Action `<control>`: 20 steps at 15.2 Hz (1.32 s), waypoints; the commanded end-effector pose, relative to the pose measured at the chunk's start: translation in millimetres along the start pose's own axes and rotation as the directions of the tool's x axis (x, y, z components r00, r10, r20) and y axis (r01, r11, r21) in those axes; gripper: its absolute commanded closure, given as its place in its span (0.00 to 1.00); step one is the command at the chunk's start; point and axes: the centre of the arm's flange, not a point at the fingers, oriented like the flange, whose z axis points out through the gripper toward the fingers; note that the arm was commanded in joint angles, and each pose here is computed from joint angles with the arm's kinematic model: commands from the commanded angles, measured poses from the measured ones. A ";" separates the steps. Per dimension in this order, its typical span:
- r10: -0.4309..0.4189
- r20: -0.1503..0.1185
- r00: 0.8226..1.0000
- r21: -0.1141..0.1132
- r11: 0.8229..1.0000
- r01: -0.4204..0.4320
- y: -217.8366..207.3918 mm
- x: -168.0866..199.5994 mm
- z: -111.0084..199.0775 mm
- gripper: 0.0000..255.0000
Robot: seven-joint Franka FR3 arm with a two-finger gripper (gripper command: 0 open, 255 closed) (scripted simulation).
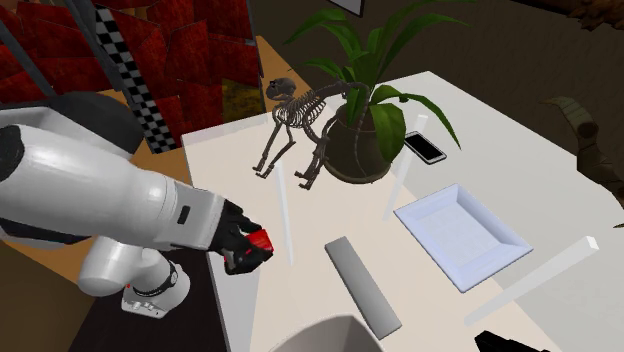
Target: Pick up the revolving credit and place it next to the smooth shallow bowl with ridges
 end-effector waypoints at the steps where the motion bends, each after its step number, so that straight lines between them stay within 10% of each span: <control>1: -0.001 0.001 1.000 0.000 1.000 0.001 22.5 -11.7 -10.0 1.00; 6: -0.001 0.001 1.000 0.000 1.000 0.001 76.9 -46.7 -33.0 1.00; 20: -0.001 0.001 1.000 0.000 1.000 0.001 76.5 -87.4 28.7 1.00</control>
